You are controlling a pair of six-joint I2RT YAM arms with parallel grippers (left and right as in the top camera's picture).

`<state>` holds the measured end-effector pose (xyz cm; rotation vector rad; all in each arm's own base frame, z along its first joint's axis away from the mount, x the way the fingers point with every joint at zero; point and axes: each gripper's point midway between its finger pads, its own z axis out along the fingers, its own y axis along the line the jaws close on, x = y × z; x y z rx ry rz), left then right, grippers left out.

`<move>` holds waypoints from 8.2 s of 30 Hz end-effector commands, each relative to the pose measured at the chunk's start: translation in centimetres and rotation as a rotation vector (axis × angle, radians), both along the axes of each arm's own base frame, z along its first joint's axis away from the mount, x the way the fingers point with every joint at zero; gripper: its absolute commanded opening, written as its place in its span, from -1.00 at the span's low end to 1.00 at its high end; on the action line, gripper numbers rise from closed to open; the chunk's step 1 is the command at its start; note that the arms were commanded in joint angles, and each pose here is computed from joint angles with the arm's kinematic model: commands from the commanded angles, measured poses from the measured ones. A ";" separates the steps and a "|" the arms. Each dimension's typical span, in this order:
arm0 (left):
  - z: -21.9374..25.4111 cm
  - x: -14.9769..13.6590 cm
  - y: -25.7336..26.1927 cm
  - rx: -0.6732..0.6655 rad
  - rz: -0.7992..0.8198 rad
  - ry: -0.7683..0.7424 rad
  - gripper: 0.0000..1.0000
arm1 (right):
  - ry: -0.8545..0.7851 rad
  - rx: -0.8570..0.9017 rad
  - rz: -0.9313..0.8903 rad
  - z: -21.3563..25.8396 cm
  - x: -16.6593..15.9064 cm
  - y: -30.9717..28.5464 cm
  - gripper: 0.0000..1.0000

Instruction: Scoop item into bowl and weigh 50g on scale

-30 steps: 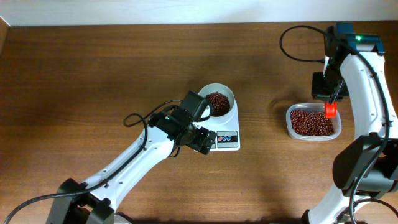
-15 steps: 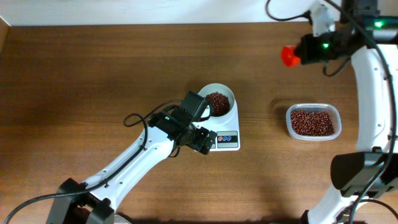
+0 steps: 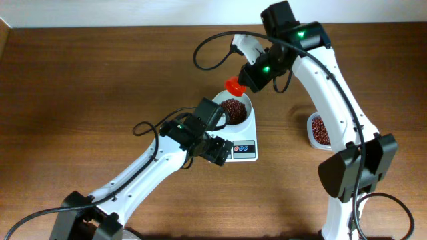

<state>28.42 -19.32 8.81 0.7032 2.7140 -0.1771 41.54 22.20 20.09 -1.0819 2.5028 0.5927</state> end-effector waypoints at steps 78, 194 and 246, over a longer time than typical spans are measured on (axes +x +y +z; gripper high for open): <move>0.4 -0.2 -0.3 -0.005 -0.003 -0.012 0.98 | 0.275 0.320 -0.194 -5.9 1.0 -3.9 -0.92; 0.4 -0.2 -0.2 -0.005 -0.001 -0.012 0.98 | 0.217 -0.085 0.044 -10.5 -4.5 0.5 -0.93; 0.4 -0.5 -0.6 -0.005 -0.014 -0.012 0.98 | 0.531 0.560 -0.281 -0.2 -1.3 -4.3 -0.92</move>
